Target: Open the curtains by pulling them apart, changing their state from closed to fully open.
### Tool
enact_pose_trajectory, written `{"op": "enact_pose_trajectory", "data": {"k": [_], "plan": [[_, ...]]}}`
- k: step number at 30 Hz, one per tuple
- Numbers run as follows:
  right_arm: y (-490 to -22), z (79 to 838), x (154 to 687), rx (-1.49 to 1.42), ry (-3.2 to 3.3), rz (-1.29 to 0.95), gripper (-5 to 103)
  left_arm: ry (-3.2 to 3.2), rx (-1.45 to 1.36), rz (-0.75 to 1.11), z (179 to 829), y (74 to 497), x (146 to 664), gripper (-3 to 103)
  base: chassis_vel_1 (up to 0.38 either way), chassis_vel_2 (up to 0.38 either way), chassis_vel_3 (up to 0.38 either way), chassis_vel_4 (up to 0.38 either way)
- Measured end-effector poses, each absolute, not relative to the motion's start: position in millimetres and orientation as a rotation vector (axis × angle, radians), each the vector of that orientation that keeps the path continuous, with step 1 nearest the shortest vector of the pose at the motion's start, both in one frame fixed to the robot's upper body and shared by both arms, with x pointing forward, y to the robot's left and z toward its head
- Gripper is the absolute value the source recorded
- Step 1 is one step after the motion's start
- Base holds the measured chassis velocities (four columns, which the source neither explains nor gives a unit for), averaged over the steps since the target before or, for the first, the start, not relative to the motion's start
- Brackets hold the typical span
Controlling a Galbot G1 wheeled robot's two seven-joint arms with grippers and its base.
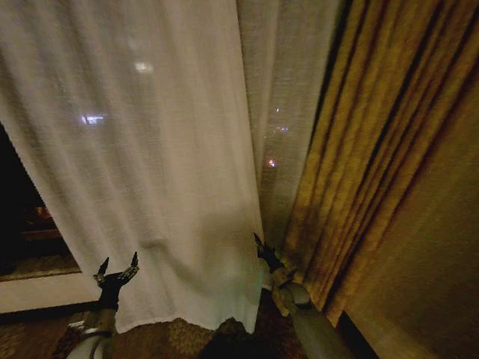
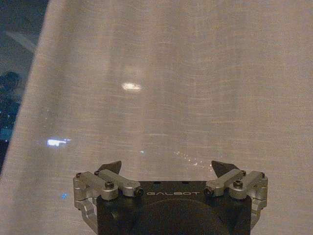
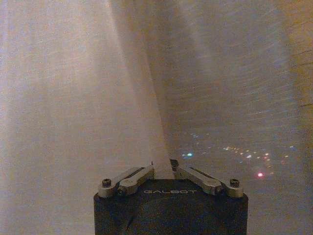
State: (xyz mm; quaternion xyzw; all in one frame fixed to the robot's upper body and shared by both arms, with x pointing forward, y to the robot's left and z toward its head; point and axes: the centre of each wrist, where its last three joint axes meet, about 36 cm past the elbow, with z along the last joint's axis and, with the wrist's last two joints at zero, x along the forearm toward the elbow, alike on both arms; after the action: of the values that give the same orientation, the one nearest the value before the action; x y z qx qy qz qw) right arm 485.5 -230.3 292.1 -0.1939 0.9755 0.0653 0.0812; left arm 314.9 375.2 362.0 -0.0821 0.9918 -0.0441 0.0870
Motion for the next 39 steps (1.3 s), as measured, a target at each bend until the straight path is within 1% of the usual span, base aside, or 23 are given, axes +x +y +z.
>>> {"op": "enact_pose_trajectory", "data": {"k": [9,15,21,28,33,39], "plan": [[-233,294,486,-0.611,2.895,0.154,0,2.954,-0.247,-0.13,362,376,315,100,0.02,0.015,-0.013,-0.016],[-235,294,486,-0.616,2.903,0.167,0,2.954,-0.247,-0.13,362,376,315,100,0.012,0.018,-0.016,-0.012],[-235,293,487,-0.612,2.921,0.167,0,2.954,-0.246,-0.131,362,375,315,100,-0.113,0.008,0.106,-0.011],[-232,291,486,-0.578,2.904,0.173,0,2.954,-0.246,-0.131,362,375,315,100,-0.176,0.124,0.175,-0.116],[-233,293,490,-0.593,2.89,0.109,0,2.954,-0.246,-0.131,362,375,315,100,-0.133,0.118,0.124,-0.114],[-233,296,500,-0.564,2.931,0.038,0,2.954,-0.246,-0.131,362,375,315,100,-0.019,0.014,0.016,-0.015]]}}
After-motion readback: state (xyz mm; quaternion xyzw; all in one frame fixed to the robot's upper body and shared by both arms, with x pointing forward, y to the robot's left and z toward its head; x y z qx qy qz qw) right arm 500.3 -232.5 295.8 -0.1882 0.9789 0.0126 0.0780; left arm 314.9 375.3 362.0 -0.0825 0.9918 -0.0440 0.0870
